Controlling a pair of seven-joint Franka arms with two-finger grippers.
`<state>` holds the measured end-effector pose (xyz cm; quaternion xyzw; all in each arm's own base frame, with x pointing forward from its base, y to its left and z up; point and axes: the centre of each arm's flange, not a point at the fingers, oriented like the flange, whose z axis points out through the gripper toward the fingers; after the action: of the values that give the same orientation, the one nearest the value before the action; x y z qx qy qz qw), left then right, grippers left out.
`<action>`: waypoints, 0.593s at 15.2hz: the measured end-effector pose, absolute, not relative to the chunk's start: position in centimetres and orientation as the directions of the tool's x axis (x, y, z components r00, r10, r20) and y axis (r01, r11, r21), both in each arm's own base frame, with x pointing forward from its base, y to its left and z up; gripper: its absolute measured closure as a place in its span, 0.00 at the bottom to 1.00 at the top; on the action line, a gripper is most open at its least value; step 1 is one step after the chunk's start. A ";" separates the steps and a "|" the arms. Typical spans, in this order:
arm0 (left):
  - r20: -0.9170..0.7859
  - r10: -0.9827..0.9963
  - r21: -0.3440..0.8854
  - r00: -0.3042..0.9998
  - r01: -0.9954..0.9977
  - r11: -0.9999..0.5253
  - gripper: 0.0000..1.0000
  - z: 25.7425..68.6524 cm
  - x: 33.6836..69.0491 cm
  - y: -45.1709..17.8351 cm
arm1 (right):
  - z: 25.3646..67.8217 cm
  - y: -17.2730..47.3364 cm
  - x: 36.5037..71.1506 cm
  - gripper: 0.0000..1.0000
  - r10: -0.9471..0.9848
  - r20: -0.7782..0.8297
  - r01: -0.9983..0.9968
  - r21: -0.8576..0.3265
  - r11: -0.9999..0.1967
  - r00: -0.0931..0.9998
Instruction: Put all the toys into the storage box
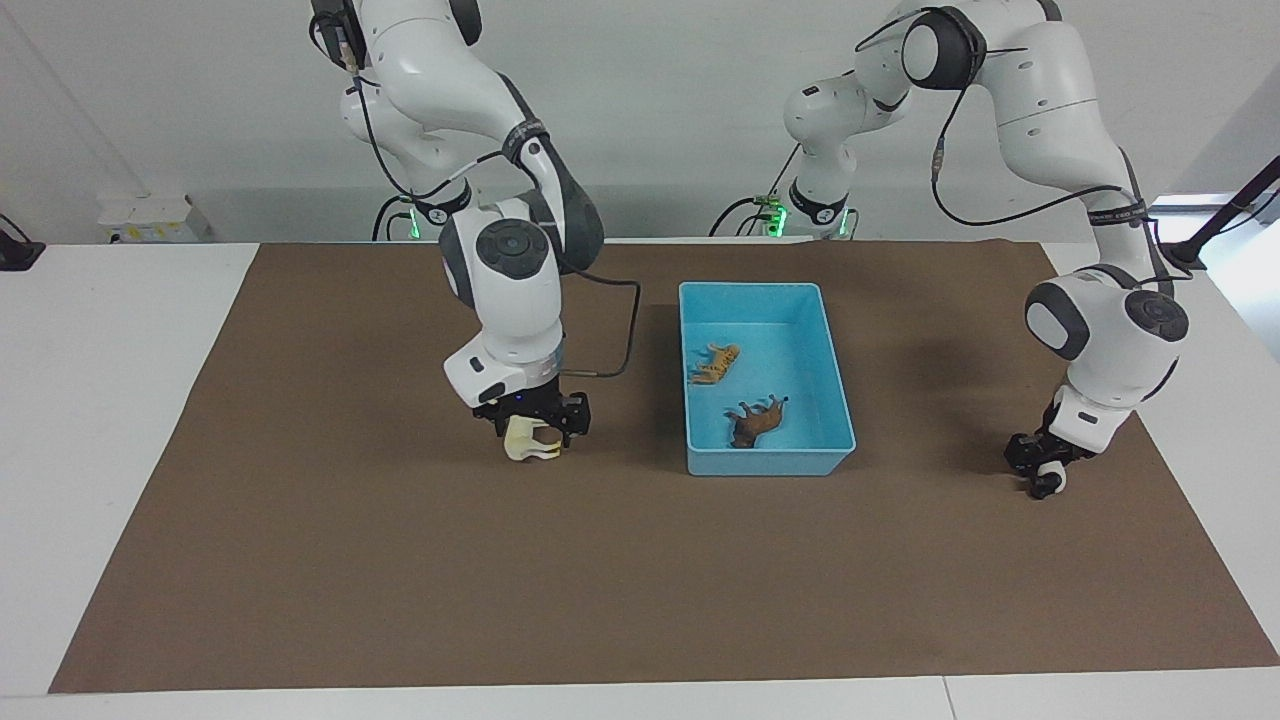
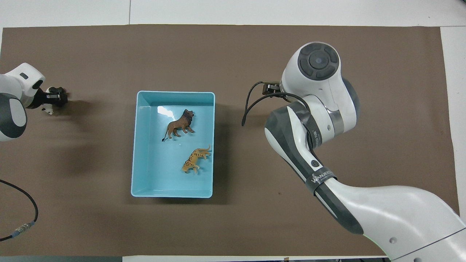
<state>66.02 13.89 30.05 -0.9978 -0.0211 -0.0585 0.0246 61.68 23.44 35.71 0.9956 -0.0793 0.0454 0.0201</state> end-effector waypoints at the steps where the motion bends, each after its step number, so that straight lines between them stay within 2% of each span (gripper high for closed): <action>1: 0.093 0.068 -0.036 0.993 0.072 -0.997 0.55 31.1 66.7 12.8 | 33.8 22.9 60.2 0.00 -0.134 0.083 -0.137 0.037 -0.990 0.988; 4: 0.021 0.202 -0.023 0.979 0.202 -0.979 0.57 36.5 68.4 6.5 | 31.5 22.3 57.7 0.00 -0.078 0.060 -0.080 0.046 -0.996 0.995; 5: -0.001 0.257 -0.024 0.966 0.257 -0.966 0.63 38.9 68.1 3.3 | 31.2 22.2 57.4 0.00 -0.063 0.064 -0.066 0.043 -0.997 0.996; 7: -0.061 0.358 -0.015 0.932 0.358 -0.934 0.87 43.9 65.9 -3.8 | 30.2 21.5 57.1 0.00 -0.046 0.081 -0.049 0.033 -0.998 0.996; 8: -0.084 0.390 -0.014 0.917 0.390 -0.921 0.94 46.0 64.3 -7.6 | 29.6 21.0 57.0 0.00 -0.039 0.089 -0.042 0.029 -0.999 0.995; 9: -0.092 0.409 -0.017 0.908 0.410 -0.912 0.94 47.1 62.9 -11.2 | 29.0 20.6 56.9 0.00 -0.036 0.094 -0.038 0.026 -0.999 0.995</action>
<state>62.89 -11.20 47.13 -0.9767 -0.2096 0.0468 -0.0014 56.85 20.60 29.00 0.9986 -0.0185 0.0466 0.0139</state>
